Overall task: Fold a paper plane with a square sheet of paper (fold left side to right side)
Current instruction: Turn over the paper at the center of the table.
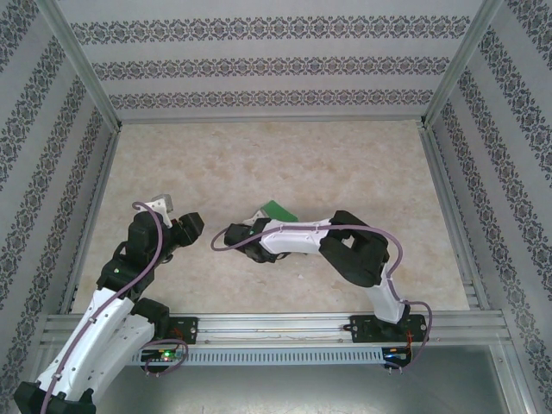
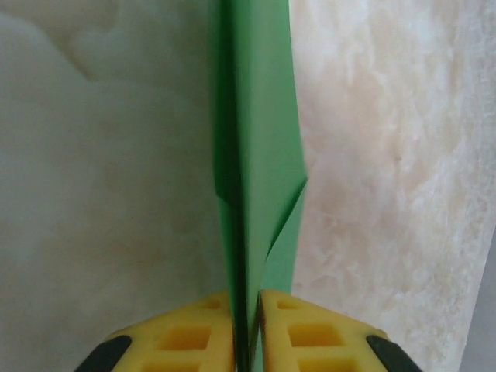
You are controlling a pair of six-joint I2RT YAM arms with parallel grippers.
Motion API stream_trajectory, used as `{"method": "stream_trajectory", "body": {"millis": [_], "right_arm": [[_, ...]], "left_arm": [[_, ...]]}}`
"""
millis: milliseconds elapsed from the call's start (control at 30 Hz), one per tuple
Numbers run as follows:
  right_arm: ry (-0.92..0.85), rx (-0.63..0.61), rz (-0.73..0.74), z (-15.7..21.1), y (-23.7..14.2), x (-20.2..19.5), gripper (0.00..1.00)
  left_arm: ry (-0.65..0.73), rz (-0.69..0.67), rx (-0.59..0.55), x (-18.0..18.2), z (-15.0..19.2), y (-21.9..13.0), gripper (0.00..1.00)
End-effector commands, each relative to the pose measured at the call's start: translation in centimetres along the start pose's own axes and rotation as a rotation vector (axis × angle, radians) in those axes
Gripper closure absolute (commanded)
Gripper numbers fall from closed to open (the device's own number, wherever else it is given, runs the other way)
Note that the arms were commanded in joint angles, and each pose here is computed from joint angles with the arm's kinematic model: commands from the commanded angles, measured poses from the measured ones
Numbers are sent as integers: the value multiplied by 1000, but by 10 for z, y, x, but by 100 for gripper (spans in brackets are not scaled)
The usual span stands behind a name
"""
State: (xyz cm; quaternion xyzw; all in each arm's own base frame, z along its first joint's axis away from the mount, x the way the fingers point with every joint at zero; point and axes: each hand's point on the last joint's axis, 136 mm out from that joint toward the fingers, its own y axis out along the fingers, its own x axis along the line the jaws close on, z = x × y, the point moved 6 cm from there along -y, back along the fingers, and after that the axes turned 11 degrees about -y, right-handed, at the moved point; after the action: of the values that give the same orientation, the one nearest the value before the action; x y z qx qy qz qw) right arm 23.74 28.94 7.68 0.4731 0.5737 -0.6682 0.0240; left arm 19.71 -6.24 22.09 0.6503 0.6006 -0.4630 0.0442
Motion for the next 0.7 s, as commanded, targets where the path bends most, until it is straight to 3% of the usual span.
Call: {"method": "stream_trajectory", "body": {"millis": [0, 200, 433, 667], "right_arm": [[38, -15, -65, -4, -11, 1, 68], [154, -75, -233, 0, -31, -7, 49], [318, -178, -354, 19, -56, -48, 40], [551, -338, -461, 44, -56, -93, 28]], "left_arm": [[15, -20, -12, 1, -4, -5, 45], [-4, 13, 30, 0, 3, 5, 43], [-65, 98, 157, -7, 18, 31, 43], [-206, 215, 275, -19, 44, 67, 43]]}}
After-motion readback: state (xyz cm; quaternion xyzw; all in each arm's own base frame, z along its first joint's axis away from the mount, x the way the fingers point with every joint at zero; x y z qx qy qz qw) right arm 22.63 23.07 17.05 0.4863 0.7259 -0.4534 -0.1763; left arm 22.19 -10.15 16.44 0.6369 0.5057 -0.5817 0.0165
